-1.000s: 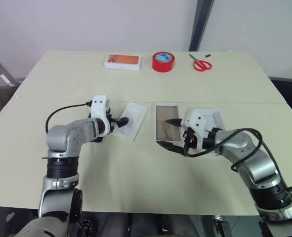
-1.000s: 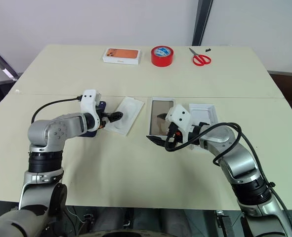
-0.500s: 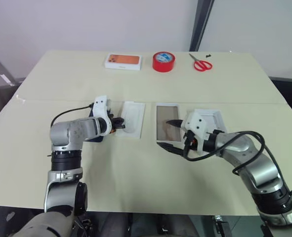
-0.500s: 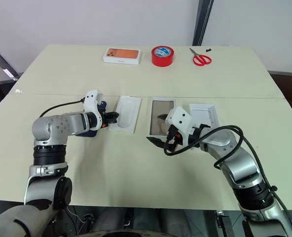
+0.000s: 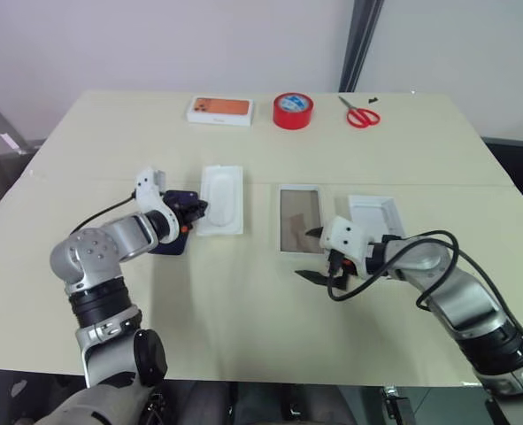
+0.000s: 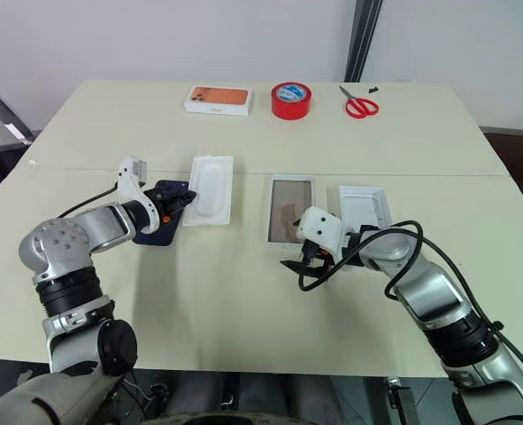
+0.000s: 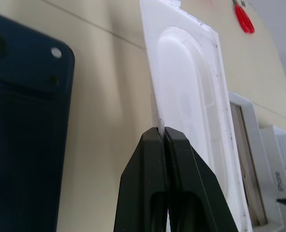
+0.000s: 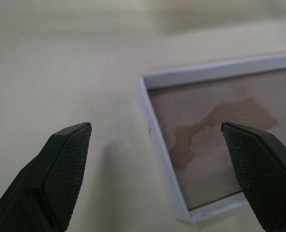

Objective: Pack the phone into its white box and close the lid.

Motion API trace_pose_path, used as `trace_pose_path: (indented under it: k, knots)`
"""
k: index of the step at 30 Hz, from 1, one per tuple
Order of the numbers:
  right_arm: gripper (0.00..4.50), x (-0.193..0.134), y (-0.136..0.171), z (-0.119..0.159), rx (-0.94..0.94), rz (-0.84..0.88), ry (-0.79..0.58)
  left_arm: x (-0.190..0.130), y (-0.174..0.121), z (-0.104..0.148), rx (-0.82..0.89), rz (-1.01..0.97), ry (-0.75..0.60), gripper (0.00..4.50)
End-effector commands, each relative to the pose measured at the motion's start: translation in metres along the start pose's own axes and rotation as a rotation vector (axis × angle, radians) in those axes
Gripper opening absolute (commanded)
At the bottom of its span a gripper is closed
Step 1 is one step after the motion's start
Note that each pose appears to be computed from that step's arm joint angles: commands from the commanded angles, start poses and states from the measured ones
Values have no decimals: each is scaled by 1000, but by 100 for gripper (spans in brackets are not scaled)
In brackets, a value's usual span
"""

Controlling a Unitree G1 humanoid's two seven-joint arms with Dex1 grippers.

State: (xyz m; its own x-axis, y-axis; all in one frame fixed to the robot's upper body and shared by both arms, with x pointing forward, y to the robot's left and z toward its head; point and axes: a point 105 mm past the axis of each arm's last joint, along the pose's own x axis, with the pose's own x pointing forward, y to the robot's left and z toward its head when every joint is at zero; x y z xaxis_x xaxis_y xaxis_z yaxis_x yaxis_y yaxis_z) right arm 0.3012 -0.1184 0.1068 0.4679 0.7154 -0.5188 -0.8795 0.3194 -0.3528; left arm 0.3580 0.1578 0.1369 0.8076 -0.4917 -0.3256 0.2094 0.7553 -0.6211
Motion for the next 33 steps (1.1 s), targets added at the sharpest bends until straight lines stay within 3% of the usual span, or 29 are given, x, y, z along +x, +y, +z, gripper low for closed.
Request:
trace_pose_path:
  k: [1, 8, 16, 22, 33]
  knots:
    - [369, 4, -1, 2, -48, 21, -5, -4, -8, 7, 35, -14, -34, 0]
    - [13, 4, 11, 13, -113, 93, -35, -11, -3, 17, 19, 0, -84, 0]
    - [5, 16, 37, 43, -181, 139, -109, -24, 4, 28, 10, 18, -128, 0]
    - [5, 42, 30, 49, -238, 59, -104, -29, 9, 27, -5, 32, -124, 0]
    - [5, 61, 40, 58, -338, 136, -131, -29, 4, 21, 3, 14, -96, 0]
